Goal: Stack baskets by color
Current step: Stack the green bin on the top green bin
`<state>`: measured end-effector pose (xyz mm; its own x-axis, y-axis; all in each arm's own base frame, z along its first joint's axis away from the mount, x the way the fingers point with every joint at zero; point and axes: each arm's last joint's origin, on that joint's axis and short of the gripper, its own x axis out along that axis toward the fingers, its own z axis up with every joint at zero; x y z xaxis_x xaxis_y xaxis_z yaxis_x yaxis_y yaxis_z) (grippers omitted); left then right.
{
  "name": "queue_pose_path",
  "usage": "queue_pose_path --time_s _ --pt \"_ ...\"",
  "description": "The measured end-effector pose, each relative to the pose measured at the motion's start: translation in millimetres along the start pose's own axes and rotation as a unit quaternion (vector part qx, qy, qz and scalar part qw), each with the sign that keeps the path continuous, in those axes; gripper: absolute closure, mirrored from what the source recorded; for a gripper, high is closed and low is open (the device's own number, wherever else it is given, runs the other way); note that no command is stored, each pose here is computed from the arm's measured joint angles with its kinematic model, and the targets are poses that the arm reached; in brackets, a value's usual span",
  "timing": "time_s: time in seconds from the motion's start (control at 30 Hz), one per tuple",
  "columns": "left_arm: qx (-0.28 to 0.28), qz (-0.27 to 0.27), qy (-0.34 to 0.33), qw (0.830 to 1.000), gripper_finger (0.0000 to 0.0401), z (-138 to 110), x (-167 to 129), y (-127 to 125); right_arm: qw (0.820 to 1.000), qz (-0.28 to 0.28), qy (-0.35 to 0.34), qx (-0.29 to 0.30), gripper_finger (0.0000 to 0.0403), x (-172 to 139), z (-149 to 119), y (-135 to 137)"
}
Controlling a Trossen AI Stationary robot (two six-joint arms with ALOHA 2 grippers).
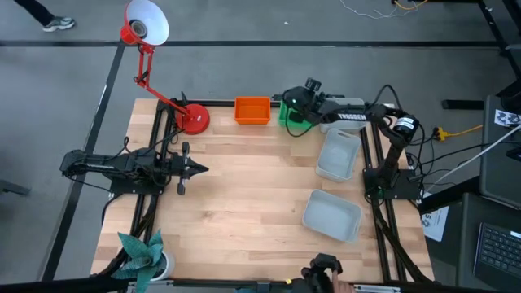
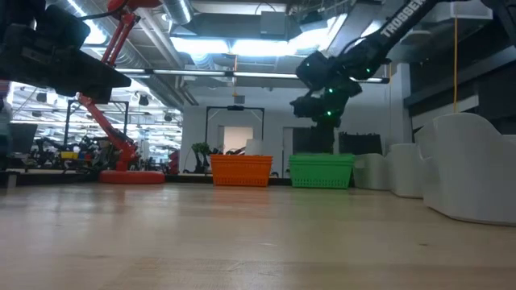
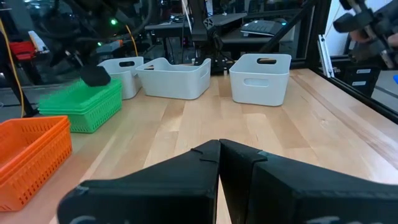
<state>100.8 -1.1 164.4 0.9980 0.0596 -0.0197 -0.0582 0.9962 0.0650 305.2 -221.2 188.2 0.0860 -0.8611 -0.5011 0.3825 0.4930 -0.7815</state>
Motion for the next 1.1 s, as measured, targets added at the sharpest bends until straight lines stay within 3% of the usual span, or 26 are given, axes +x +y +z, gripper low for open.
queue_pose_path --time_s 0.13,0.33,0.53,0.63,0.73,0.8,0.87,1.1 --pt "0.000 0.000 0.000 1.000 0.0401 0 0 0 1.000 0.027 -0.008 -0.013 0.0295 3 -7 7" --pt "0.000 0.000 0.000 1.000 0.0401 0 0 0 1.000 0.019 -0.011 -0.010 0.0295 -1 3 -1" --pt "0.001 0.000 0.000 1.000 0.0401 0 0 0 0.993 0.105 -0.015 -0.046 0.0295 -30 20 -4" --pt "0.001 0.000 0.000 1.000 0.0401 0 0 0 0.977 0.209 -0.005 -0.052 0.0295 -47 22 -7" --pt "0.001 0.000 0.000 1.000 0.0401 0 0 0 0.935 0.351 0.021 -0.054 0.0295 -60 16 -5" --pt "0.001 0.000 0.000 1.000 0.0401 0 0 0 0.909 0.410 0.040 -0.059 0.0295 -66 10 -2" --pt "0.001 0.000 0.000 1.000 0.0401 0 0 0 0.898 0.432 0.059 -0.065 0.0295 -66 3 1" --pt "0.001 0.000 0.000 1.000 0.0401 0 0 0 0.907 0.412 0.073 -0.050 0.0295 -49 -12 8"
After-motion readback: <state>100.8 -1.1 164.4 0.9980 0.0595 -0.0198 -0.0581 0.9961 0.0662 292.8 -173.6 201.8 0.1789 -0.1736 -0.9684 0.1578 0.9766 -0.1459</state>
